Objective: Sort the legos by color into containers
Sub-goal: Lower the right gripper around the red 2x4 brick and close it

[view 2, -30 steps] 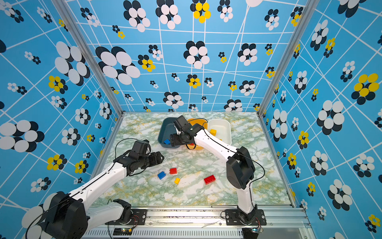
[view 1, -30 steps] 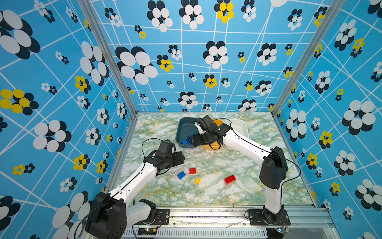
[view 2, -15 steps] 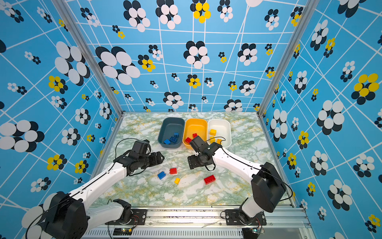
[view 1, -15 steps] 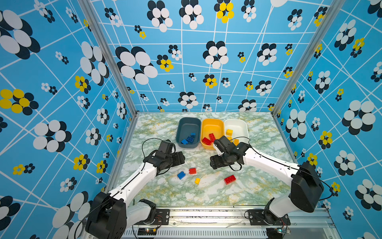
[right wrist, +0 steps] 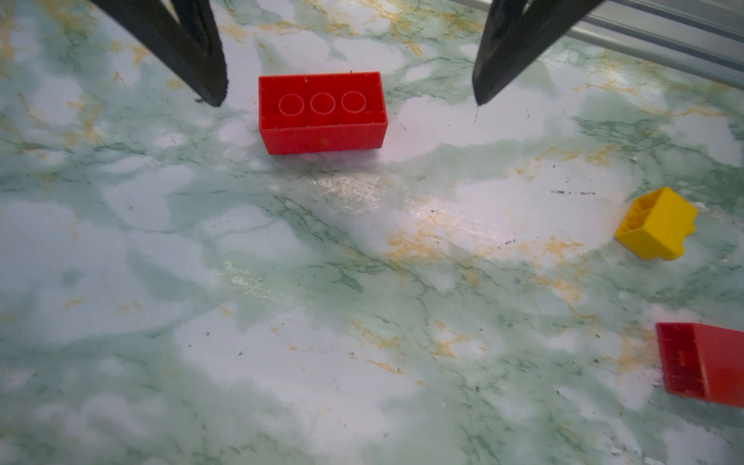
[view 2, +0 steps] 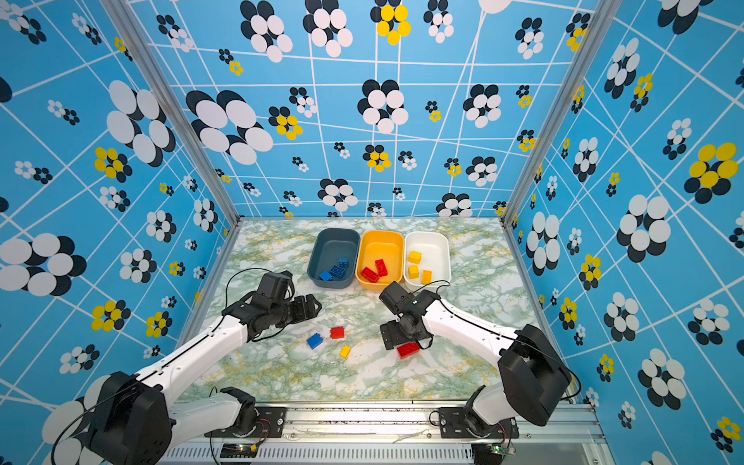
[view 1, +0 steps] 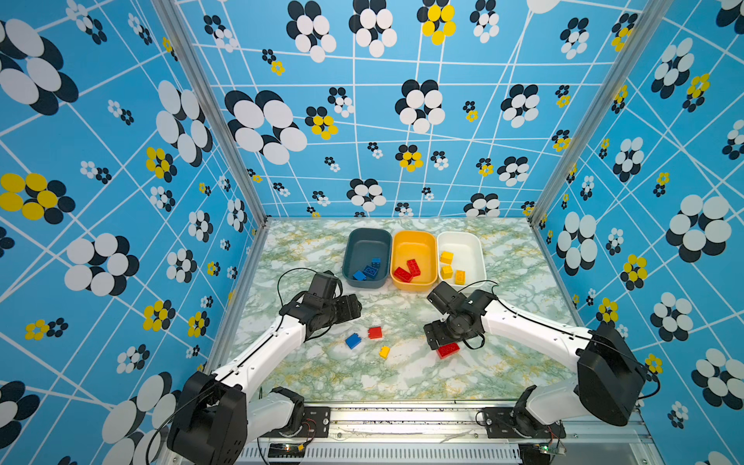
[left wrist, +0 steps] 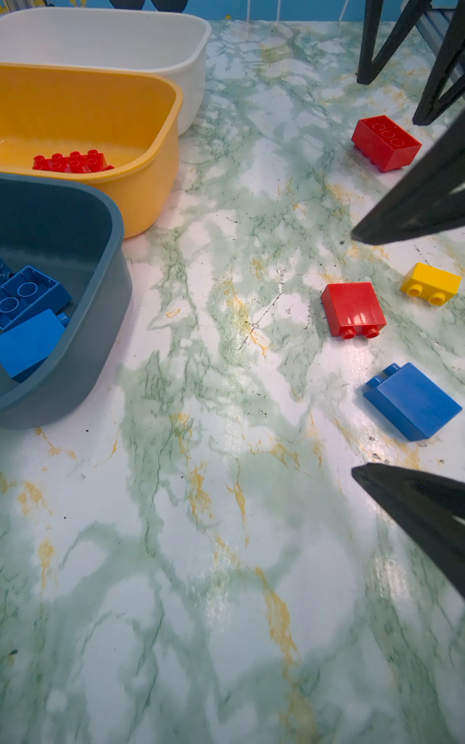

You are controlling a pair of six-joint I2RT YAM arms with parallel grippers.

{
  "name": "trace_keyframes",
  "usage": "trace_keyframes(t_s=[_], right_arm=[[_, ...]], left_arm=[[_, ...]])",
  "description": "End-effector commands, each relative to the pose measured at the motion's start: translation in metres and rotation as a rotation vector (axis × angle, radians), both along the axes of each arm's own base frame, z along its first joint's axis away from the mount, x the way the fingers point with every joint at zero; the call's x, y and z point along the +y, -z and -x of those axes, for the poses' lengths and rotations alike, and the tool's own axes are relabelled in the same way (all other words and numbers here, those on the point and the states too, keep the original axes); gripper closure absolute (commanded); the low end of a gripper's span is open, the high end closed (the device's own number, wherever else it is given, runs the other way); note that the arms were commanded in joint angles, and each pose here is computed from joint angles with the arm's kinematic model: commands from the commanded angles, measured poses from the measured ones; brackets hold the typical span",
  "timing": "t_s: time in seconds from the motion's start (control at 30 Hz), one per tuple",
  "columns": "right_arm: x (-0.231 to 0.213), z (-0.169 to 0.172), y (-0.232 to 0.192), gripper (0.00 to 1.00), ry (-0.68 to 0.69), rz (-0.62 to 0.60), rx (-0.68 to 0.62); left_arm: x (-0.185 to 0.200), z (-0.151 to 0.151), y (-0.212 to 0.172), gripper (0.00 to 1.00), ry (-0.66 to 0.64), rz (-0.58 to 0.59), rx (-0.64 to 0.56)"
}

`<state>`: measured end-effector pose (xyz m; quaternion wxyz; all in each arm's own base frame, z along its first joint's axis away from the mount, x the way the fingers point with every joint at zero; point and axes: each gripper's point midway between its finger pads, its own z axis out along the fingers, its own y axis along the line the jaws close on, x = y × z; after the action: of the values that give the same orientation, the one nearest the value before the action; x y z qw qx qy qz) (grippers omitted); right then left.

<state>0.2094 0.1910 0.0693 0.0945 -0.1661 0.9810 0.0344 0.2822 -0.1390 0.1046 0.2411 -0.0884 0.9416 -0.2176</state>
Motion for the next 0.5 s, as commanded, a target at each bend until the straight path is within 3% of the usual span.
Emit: trace_keyframes(t_s=[0.0,0.47], right_arm=[[-0.016,0.01,0.01,0.03,0.005,0.07,0.037],[-0.02,0.017,0.038,0.03,-0.017,0.116,0.102]], left_arm=[[-0.001,0.0,0.001,0.13,0.015,0.0,0.003],[-0.001,0.001,-0.001,0.12,0.02,-0.002,0.004]])
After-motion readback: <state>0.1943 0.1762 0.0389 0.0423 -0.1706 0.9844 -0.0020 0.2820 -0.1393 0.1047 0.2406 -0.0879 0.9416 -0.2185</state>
